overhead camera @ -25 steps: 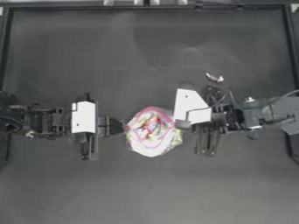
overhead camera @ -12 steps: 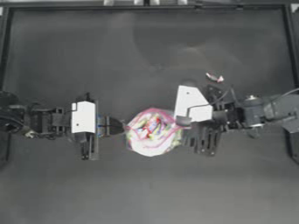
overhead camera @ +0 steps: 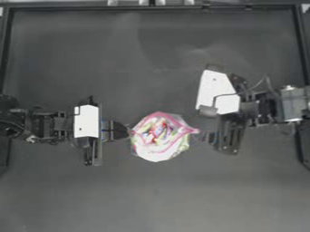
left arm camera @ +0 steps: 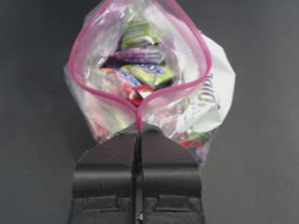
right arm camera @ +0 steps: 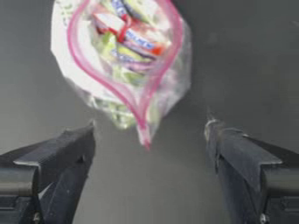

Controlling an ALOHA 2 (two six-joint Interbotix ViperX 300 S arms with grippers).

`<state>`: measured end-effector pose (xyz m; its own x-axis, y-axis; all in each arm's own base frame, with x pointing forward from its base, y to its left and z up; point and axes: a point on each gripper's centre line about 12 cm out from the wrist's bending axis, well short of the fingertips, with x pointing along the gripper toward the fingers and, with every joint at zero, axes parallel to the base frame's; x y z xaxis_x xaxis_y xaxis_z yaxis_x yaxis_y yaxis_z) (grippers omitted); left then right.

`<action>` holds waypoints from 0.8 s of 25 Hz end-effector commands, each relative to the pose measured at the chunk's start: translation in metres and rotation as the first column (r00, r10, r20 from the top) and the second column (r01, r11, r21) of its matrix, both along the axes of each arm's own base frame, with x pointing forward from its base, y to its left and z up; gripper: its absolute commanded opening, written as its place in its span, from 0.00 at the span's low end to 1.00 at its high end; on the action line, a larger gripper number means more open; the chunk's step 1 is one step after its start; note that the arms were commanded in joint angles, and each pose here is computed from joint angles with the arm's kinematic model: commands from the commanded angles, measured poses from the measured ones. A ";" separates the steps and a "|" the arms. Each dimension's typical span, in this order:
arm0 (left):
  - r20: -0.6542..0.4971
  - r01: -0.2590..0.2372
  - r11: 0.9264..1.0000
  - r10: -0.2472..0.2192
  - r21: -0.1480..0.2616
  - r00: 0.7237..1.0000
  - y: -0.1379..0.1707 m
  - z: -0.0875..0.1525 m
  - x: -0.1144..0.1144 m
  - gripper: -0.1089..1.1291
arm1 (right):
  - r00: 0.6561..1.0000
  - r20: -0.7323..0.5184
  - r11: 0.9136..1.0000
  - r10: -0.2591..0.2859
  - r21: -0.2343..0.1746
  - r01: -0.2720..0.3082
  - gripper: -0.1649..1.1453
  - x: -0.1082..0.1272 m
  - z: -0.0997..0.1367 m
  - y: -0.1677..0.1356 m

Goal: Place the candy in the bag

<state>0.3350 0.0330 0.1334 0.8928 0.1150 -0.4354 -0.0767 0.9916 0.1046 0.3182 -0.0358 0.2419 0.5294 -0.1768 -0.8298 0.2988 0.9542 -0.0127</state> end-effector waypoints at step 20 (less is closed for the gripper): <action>0.027 0.003 1.000 -0.003 0.006 1.000 0.000 0.008 0.002 0.13 | 0.998 -0.026 0.998 -0.052 -0.038 0.051 0.89 -0.045 0.065 -0.039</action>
